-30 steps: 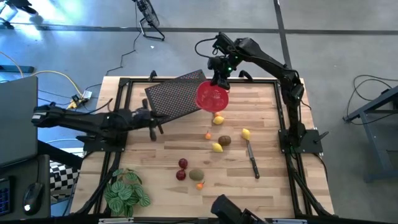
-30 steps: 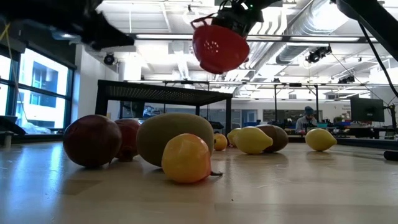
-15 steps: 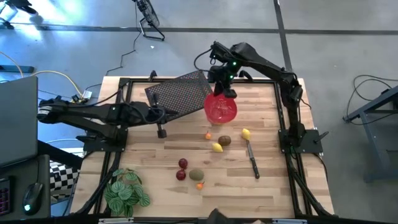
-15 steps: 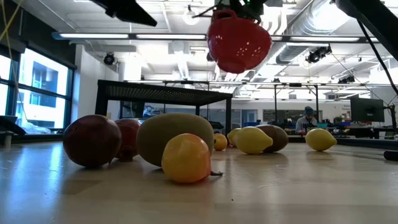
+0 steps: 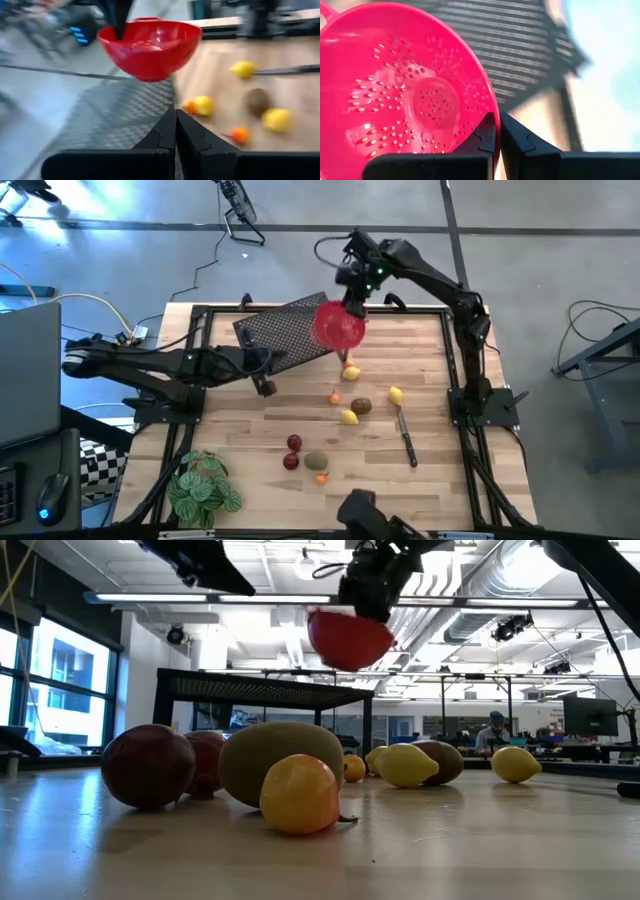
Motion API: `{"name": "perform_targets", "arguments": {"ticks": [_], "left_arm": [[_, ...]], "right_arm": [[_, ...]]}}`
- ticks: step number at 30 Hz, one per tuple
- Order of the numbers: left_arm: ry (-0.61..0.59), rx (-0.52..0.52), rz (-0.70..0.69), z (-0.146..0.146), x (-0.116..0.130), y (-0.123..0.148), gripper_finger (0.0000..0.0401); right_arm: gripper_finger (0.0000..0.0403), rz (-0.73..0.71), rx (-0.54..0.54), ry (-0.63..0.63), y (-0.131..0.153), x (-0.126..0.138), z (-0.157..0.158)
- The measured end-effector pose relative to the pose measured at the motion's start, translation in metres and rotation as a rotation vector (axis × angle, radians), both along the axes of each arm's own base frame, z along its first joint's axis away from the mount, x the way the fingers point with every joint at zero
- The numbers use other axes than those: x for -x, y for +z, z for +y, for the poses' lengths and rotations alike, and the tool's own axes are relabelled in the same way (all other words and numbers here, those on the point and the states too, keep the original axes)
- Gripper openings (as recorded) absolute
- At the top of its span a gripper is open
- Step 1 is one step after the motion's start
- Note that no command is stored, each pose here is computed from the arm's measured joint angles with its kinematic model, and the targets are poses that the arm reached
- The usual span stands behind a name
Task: Pick & Place Fruit
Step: Put the red strainer bowl on the shelf
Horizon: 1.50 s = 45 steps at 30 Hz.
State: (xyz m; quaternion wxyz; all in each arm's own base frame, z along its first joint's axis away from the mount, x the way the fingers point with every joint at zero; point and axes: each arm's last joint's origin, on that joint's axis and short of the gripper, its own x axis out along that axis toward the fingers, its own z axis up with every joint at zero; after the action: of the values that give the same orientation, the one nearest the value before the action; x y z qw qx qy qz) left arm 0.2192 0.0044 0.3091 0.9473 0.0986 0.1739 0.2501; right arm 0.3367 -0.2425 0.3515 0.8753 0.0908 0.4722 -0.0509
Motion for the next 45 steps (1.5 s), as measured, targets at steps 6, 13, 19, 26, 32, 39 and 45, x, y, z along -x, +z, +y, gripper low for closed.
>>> {"name": "perform_targets", "arguments": {"ticks": [6,13,19,26,32,39,45], "left_arm": [[0.003,-0.250,0.154,0.001,-0.026,-0.015,0.0000],[-0.076,-0.402,0.231,-0.001,-0.052,-0.003,0.0000],[-0.099,-0.473,0.310,0.002,-0.070,0.013,0.0026],[-0.169,-0.479,0.325,-0.001,-0.082,0.021,0.0134],[-0.193,-0.520,0.419,0.006,-0.092,0.009,0.0161],[-0.178,-0.509,0.427,0.011,-0.094,0.005,0.0148],[-0.178,-0.487,0.432,0.011,-0.094,0.004,0.0147]], "right_arm": [[0.0003,0.065,0.068,-0.124,0.000,-0.002,0.001],[0.0003,0.044,-0.010,-0.102,-0.001,-0.001,0.003],[0.0003,0.056,-0.025,-0.098,-0.002,0.000,0.004],[0.0003,0.061,-0.031,-0.097,-0.002,0.001,0.005],[0.0003,0.042,-0.071,-0.070,-0.002,-0.001,0.008],[0.0003,0.058,-0.068,-0.054,-0.003,-0.004,0.014],[0.0003,0.069,-0.050,-0.032,-0.003,-0.011,0.024]]}}
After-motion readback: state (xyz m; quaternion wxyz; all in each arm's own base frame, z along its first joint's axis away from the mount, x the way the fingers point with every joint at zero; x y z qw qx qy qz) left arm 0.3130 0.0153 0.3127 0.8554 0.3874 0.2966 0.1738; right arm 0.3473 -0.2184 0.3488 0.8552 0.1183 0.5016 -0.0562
